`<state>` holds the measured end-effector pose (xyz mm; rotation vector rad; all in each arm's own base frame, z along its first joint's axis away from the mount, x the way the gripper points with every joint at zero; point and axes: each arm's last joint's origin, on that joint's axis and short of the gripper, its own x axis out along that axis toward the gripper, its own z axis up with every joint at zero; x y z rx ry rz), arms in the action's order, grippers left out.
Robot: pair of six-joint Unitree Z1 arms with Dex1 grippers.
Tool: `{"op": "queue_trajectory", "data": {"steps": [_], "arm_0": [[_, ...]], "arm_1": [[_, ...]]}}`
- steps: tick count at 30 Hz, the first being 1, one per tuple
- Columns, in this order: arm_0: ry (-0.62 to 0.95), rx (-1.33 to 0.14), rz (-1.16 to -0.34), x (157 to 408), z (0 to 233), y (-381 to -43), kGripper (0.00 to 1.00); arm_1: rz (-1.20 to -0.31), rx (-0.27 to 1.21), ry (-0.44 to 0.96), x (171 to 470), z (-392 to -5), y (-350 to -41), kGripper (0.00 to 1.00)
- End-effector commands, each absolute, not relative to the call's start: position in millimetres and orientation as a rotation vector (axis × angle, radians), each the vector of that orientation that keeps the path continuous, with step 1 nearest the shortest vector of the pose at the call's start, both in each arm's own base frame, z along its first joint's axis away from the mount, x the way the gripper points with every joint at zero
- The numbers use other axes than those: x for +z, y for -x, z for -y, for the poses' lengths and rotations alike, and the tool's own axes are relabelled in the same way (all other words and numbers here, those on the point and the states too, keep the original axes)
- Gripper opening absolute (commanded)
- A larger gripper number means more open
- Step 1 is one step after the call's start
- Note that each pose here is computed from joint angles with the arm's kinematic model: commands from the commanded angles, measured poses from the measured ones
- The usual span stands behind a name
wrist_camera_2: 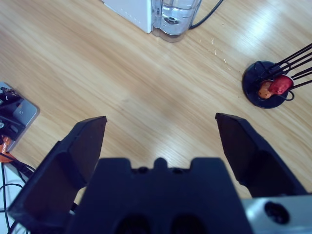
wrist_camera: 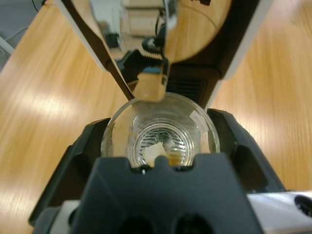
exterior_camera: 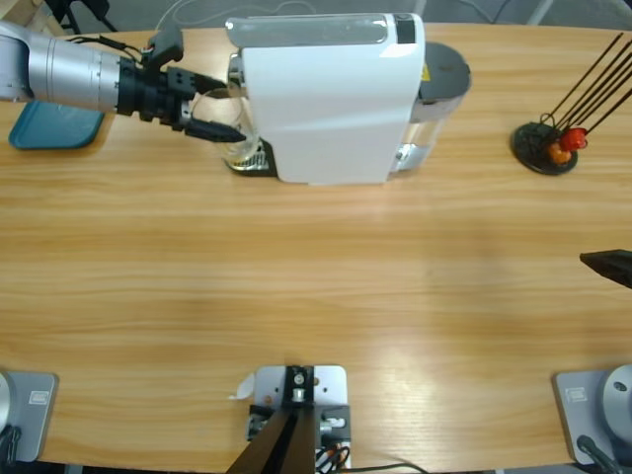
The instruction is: Pour coffee
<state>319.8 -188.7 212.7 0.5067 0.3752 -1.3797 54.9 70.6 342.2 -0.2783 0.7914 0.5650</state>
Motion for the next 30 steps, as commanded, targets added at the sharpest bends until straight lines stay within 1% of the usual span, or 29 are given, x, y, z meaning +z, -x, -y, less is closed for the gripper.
{"op": "queue_trajectory", "data": {"steps": [1,13,19,27,30], "arm_0": [[-0.494,-1.4,-0.419,193,210,-330,0.0],[-0.496,-1.399,-0.443,190,208,-323,0.0],[-0.514,-1.368,-0.473,187,203,-318,0.0],[-0.508,-1.375,-0.46,189,204,-320,0.0],[-0.509,-1.389,-0.457,189,207,-317,0.0]], "arm_1": [[-0.816,0.559,0.291,332,-69,-55,1.0],[-0.814,0.553,0.284,332,-67,-55,1.0],[-0.813,0.553,0.283,332,-68,-55,0.996],[-0.813,0.553,0.282,333,-67,-55,0.996],[-0.812,0.552,0.281,333,-68,-55,0.996]]}}
